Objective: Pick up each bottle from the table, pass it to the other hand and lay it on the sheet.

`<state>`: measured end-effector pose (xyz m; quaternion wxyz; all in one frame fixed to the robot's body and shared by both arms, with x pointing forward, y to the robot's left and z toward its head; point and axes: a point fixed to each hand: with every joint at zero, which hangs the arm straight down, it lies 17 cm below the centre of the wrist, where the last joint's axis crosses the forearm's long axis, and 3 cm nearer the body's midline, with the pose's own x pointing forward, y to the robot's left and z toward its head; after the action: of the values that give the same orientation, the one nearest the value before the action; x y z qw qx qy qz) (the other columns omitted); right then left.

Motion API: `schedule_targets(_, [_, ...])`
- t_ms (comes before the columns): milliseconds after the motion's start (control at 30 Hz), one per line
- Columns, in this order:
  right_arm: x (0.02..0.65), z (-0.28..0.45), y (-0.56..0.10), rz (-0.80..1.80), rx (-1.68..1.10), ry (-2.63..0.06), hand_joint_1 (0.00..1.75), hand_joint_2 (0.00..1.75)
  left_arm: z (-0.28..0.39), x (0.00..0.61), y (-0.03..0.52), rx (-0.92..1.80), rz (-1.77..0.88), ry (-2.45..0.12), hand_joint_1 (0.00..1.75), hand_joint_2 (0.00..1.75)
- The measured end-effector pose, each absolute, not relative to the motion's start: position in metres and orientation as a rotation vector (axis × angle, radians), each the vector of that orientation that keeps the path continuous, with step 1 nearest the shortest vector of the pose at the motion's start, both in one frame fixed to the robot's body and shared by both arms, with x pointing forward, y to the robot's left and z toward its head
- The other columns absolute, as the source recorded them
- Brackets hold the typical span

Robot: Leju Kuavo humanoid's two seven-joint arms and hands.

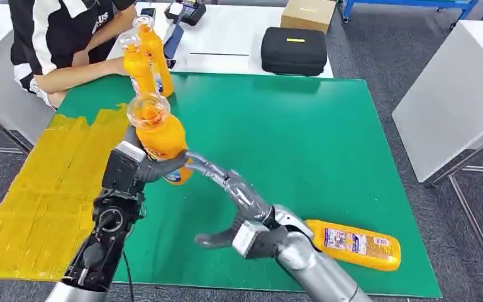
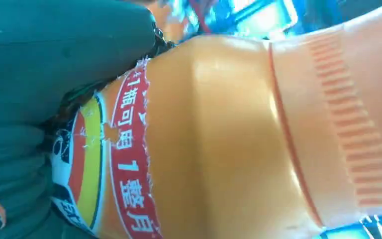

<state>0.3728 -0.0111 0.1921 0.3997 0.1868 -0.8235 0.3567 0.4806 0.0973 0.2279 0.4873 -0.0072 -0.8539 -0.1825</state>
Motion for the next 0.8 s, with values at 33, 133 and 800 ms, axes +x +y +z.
schedule_targets(33, [0.373, 0.200, -0.016, 0.894, 0.454, -2.113, 0.00, 0.00, 0.229, 0.484, 0.102, 0.038, -0.456, -2.081, 1.75, 1.75])
schedule_targets(133, [0.372, 0.216, -0.029, 0.858, 0.404, -2.176, 0.00, 0.00, 0.236, 0.496, 0.127, 0.416, -0.558, -2.092, 1.75, 1.75])
schedule_targets(800, [0.365, 0.264, -0.088, 0.613, 0.326, -2.297, 0.00, 1.75, 0.250, 0.565, 0.173, 1.562, -1.173, -1.707, 1.75, 1.75])
